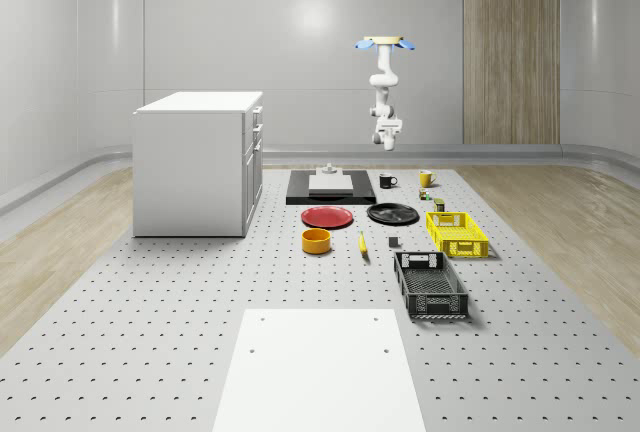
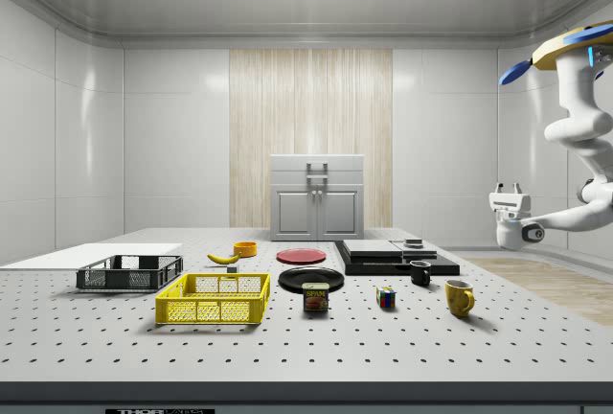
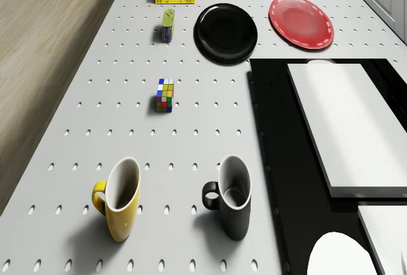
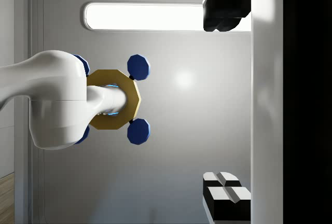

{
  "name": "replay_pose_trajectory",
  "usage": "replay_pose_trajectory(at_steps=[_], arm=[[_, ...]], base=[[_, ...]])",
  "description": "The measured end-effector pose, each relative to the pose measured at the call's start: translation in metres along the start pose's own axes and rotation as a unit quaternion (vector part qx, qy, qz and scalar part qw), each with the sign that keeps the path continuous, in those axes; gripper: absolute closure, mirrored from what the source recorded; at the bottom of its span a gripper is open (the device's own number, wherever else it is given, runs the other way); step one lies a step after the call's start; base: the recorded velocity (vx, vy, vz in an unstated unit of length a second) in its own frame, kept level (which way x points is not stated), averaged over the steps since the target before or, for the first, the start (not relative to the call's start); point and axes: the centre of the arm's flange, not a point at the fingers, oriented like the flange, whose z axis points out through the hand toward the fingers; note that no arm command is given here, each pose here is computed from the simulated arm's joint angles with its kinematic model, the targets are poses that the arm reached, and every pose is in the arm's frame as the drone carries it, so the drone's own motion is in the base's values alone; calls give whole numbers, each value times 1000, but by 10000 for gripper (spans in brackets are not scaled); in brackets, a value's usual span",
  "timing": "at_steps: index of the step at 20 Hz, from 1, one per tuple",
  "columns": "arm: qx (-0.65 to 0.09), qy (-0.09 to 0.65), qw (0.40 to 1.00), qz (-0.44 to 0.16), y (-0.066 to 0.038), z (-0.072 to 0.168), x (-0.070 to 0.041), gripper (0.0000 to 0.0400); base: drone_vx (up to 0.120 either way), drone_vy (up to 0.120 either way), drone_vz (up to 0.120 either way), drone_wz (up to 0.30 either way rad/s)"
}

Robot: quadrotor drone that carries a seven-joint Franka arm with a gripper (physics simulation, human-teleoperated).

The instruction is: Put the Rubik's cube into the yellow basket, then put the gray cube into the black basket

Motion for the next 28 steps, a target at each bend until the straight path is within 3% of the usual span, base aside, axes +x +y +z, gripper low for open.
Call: replay_pose_trajectory(at_steps=[28], arm=[[-1, 16, 1000, 0, 0, -1, -3, 0]], base=[[120, 114, 0, 0]])
